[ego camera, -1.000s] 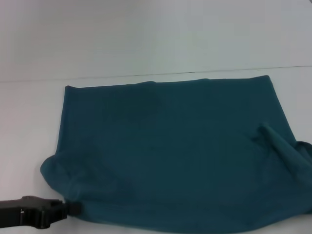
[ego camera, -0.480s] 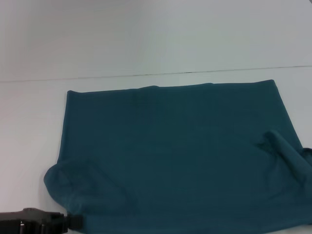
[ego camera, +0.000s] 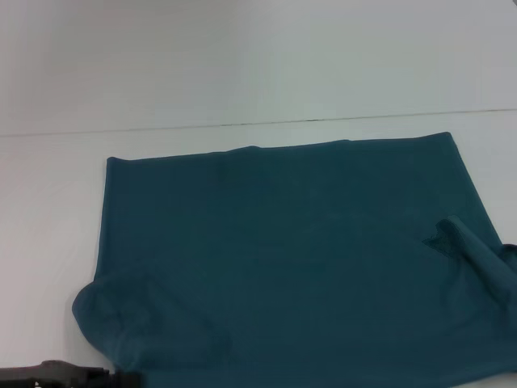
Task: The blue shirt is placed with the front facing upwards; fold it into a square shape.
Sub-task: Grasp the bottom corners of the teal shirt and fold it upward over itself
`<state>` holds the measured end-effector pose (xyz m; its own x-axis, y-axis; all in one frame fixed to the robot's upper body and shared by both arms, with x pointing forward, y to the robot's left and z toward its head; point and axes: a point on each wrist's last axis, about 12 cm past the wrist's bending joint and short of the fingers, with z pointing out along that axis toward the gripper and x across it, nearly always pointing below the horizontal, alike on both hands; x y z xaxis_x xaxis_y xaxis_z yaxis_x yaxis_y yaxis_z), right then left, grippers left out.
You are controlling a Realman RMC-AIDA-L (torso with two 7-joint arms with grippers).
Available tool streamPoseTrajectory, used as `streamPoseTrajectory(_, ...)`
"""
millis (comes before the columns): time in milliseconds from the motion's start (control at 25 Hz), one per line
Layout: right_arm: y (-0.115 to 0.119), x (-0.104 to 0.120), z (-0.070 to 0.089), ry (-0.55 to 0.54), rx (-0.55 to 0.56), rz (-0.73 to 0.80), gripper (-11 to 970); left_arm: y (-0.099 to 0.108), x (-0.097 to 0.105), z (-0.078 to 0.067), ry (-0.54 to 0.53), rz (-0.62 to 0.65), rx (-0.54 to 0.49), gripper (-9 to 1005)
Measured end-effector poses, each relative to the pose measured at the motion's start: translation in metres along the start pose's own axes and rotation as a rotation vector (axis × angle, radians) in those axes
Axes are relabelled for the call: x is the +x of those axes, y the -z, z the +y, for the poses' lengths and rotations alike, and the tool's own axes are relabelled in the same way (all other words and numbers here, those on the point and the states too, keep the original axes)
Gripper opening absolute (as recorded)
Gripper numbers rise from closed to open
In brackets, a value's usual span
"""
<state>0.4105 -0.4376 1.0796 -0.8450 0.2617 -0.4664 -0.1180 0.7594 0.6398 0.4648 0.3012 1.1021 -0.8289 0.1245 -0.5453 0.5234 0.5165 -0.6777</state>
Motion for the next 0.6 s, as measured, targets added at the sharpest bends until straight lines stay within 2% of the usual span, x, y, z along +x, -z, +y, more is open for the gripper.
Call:
streamPoseTrajectory(160, 0.001, 0.001, 0.000, -0.021, -0.019, -0.015, 132, -0.003, -0.005, 0.000, -0.003, -0.006, 0.010, 12)
streamPoseTrajectory(280, 0.001, -0.010, -0.001, -0.048, -0.052, -0.061, 134, -0.006, -0.021, 0.004, -0.014, -0.041, 0.009, 12)
streamPoseTrajectory(440, -0.004, -0.035, -0.002, -0.085, -0.076, -0.122, 137, -0.011, -0.049, 0.011, -0.031, -0.086, 0.004, 12)
streamPoseTrajectory(600, -0.018, -0.068, 0.000, -0.102, -0.077, -0.171, 140, -0.019, -0.079, 0.025, -0.032, -0.120, -0.044, 13)
